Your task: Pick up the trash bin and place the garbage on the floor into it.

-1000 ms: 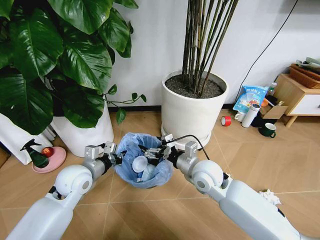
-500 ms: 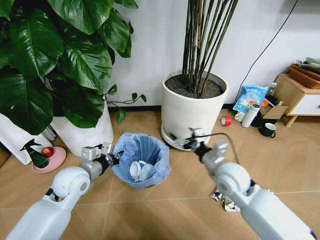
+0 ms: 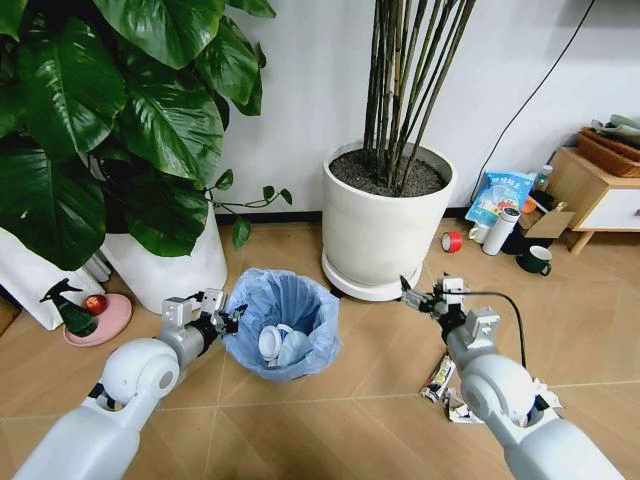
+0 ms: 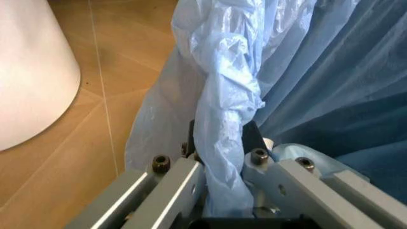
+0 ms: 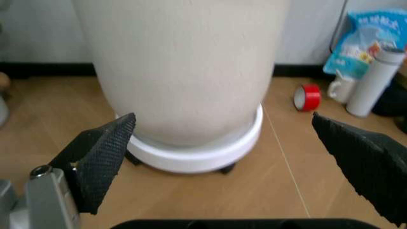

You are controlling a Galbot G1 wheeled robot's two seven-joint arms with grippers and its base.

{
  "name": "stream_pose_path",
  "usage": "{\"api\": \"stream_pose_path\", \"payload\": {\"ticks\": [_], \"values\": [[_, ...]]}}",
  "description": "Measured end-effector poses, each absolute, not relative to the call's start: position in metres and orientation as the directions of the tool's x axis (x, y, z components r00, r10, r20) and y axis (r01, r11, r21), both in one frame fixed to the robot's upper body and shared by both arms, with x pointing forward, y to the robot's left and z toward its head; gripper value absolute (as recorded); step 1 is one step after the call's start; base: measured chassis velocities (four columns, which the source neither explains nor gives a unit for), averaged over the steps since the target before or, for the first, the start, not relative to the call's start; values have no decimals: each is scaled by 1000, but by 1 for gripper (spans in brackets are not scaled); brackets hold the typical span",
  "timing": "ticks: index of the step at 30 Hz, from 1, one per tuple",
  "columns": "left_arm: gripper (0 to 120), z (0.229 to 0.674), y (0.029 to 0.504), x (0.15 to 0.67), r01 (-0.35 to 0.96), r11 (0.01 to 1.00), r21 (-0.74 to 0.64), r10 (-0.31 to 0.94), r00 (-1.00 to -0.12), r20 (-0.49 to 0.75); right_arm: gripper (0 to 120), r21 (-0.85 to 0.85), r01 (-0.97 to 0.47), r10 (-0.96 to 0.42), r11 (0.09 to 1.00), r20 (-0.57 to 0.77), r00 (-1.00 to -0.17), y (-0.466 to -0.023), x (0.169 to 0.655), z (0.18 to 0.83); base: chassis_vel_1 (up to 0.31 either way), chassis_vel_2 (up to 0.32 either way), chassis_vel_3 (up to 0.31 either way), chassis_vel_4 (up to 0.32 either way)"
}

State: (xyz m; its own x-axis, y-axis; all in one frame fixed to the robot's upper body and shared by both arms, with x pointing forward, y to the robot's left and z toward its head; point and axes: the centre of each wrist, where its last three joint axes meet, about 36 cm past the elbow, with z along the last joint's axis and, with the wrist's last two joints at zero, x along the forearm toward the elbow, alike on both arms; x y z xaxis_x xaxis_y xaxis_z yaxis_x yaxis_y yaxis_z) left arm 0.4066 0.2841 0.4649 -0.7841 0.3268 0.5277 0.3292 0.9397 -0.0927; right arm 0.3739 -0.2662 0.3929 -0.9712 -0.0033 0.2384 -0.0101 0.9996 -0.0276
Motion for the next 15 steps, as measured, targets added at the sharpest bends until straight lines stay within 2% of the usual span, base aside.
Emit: {"api": "stream_pose_path", "payload": {"ticks": [3,7,10,15], "values": [[0,466,283,406,333,938,-93,330,-784,526,100,-27,11,17,1000,266,-964,-264,370,380,0,0,0,0],[0,465,282,406,334,938,-95,332,-783,526,100,-20,125,125,992,343,-931,-257,365,358,0,0,0,0],[0,465,281,406,336,937,-97,335,-782,526,100,-25,252,239,967,419,-876,-258,364,328,0,0,0,0],[0,466,281,407,339,936,-98,338,-783,523,100,-53,339,318,939,501,-805,-275,365,288,0,0,0,0]]}}
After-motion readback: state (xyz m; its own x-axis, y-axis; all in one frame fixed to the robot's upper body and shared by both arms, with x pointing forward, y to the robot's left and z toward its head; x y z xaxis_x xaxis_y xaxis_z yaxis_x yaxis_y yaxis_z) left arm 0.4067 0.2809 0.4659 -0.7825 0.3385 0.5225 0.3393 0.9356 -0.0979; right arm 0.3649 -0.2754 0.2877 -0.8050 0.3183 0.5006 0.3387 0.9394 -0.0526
